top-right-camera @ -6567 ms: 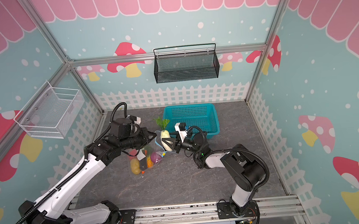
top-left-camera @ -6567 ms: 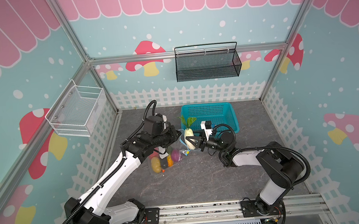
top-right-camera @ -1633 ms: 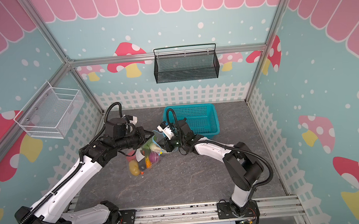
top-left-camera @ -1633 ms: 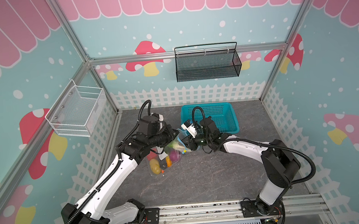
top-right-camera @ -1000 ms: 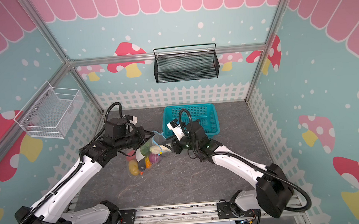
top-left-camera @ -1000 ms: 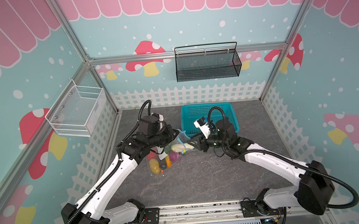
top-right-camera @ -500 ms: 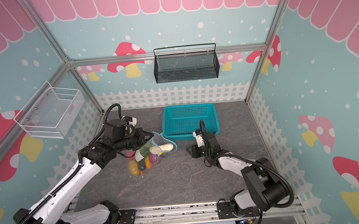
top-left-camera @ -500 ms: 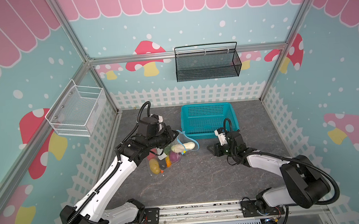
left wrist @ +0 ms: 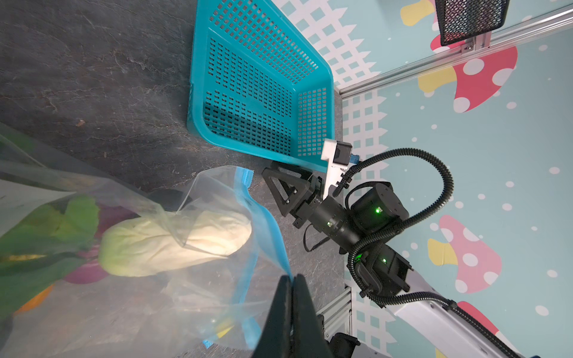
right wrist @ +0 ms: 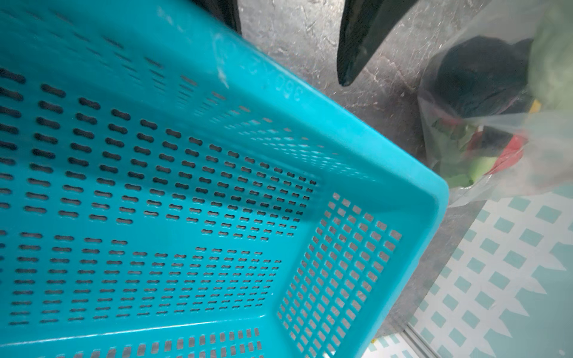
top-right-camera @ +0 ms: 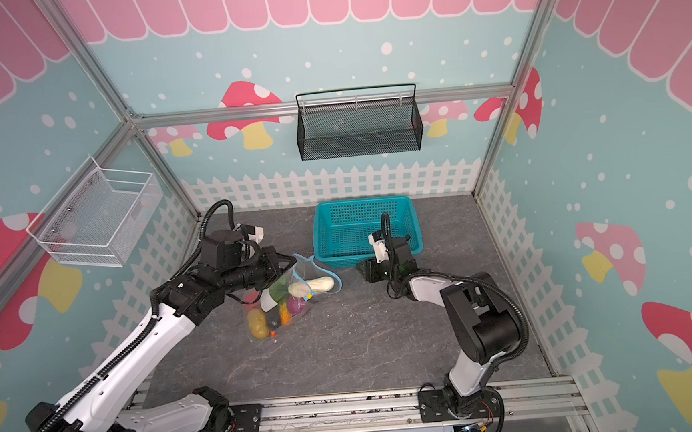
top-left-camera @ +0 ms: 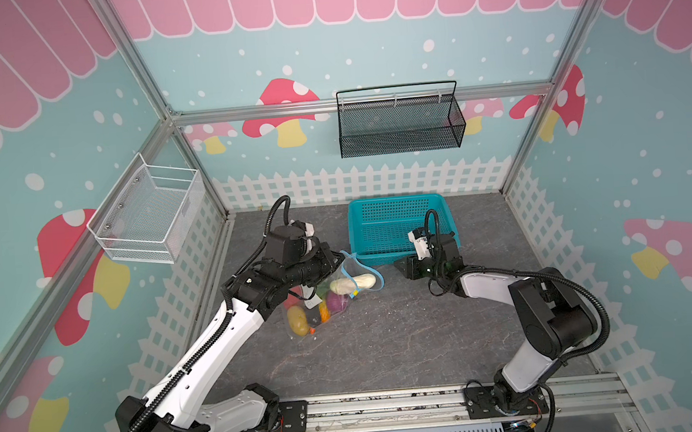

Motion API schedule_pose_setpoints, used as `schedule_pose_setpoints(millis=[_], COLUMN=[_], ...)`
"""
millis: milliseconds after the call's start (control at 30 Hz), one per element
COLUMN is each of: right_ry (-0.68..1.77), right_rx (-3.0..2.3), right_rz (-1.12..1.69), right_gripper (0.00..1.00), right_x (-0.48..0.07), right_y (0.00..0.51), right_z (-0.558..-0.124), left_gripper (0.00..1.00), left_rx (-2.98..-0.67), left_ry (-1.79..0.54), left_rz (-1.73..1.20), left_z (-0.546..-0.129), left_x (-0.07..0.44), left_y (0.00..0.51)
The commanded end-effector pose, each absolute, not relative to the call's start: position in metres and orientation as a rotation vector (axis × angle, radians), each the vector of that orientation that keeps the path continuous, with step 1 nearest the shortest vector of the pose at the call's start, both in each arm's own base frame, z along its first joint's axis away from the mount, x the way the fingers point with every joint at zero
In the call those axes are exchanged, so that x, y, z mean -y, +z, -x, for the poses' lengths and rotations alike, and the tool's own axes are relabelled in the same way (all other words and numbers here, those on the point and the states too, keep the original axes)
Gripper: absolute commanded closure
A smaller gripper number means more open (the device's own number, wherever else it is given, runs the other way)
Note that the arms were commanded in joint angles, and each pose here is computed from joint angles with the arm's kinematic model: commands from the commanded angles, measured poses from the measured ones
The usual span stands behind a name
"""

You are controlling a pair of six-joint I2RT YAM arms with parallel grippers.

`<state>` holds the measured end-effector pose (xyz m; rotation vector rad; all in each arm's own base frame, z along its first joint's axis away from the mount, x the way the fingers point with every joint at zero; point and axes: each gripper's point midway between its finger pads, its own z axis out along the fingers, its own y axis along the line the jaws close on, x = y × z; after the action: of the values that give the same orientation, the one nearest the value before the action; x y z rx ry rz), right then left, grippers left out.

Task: Place the food in the zip-top bag and seal the zipper
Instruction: 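Raise the right gripper out of the bag and draw it back, then move the right gripper to the bag's zipper edge and pinch it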

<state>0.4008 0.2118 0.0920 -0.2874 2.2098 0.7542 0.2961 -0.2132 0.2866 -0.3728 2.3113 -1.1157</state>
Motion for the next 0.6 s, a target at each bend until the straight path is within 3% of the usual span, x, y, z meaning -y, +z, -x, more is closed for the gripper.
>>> schedule_pose_setpoints(millis=[0, 367, 467, 567], right_ry=[0.726, 0.830, 0.907, 1.038], right_rx=[-2.172, -2.115, -2.185, -2.296], right_rz=[0.302, 0.275, 0.236, 0.211], right_gripper=[0.49, 0.48, 0.48, 0.47], right_x=[-0.210, -0.230, -0.235, -0.240], right_y=[0.098, 0.120, 0.128, 0.141], right_z=[-0.421, -0.464, -0.456, -0.421], left_gripper=[1.00, 1.00, 1.00, 1.00], left_rx=[-2.281, -2.274, -2.273, -2.286], left_ry=[-1.129, -1.117, -1.103, -1.089], left_rz=[0.366, 0.366, 0.373, 0.374], left_z=[-0.293, -0.292, -0.292, -0.289], left_x=[0.211, 0.208, 0.205, 0.203], left_y=[0.296, 0.296, 0.295, 0.295])
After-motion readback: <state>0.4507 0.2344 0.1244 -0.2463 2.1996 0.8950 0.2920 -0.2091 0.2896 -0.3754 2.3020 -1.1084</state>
